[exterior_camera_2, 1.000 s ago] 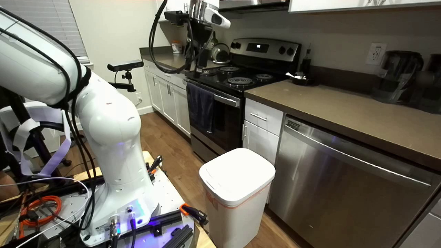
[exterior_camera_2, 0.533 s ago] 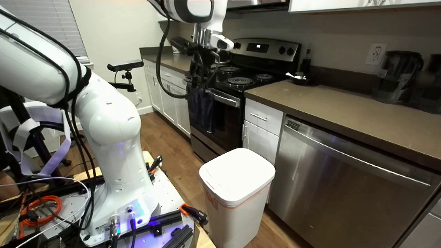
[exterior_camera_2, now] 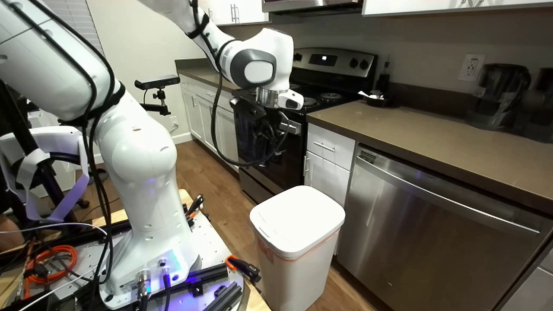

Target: Open the lid of the bin

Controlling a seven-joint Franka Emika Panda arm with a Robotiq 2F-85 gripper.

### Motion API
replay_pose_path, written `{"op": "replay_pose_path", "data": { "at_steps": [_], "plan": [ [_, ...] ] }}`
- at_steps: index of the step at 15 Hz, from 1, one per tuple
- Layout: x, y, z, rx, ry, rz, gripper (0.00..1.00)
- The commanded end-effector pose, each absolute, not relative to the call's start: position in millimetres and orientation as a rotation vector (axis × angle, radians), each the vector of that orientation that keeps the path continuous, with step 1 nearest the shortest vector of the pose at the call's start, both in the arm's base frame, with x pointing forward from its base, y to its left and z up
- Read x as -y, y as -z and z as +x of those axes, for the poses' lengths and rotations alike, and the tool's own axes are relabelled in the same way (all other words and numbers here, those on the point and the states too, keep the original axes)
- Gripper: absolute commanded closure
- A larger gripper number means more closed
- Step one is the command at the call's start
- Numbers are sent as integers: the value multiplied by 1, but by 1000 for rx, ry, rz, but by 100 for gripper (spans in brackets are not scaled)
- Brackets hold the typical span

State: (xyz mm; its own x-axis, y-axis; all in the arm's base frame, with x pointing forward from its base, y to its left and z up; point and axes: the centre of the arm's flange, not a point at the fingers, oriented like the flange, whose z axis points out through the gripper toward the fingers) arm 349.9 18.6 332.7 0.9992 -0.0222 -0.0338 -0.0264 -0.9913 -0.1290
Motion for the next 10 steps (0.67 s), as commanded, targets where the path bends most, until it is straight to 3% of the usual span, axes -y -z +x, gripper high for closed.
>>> {"op": "replay_pose_path", "data": {
  "at_steps": [1,9,10],
  "plan": [
    [-16,-259,365,21,-63,-3006,0],
    [-37,-154,354,72,-229,-2994,0],
    [-41,-144,351,86,-233,-2993,4]
  ]
}}
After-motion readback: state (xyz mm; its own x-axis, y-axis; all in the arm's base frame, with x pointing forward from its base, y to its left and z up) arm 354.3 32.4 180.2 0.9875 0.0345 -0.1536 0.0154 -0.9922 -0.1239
